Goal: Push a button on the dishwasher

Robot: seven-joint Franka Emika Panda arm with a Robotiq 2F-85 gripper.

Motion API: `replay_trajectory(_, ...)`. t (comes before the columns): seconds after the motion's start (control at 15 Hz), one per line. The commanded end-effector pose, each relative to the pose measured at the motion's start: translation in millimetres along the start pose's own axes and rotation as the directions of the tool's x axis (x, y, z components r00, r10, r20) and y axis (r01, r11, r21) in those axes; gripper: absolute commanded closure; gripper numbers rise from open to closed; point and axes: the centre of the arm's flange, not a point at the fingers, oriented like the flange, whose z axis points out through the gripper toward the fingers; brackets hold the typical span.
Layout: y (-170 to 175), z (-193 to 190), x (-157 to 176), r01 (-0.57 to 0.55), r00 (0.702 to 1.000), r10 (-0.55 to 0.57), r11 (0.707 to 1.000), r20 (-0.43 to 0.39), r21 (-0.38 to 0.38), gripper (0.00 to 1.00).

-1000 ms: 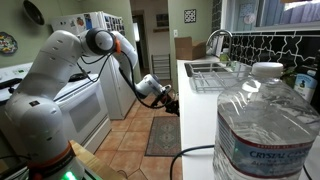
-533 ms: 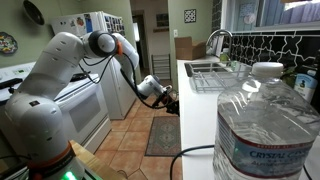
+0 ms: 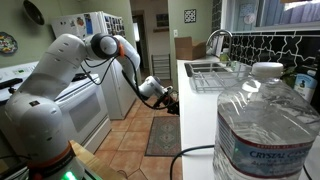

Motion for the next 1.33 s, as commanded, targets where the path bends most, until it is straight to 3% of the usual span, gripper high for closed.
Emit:
replay_trajectory(0.0,-1.6,12.8,6.9,0.019,1.000,-0.019,1.000,-0.015,-0.003,1.00)
replay_trajectory(1.0,11.0,16.0,5.1,-0.016,1.000,0.016,1.000,-0.017,-0.012,1.00)
replay_trajectory(1.27,29.5,16.2,3.4,-0.058,0.998,0.058,0.998,-0.008,0.033,1.00)
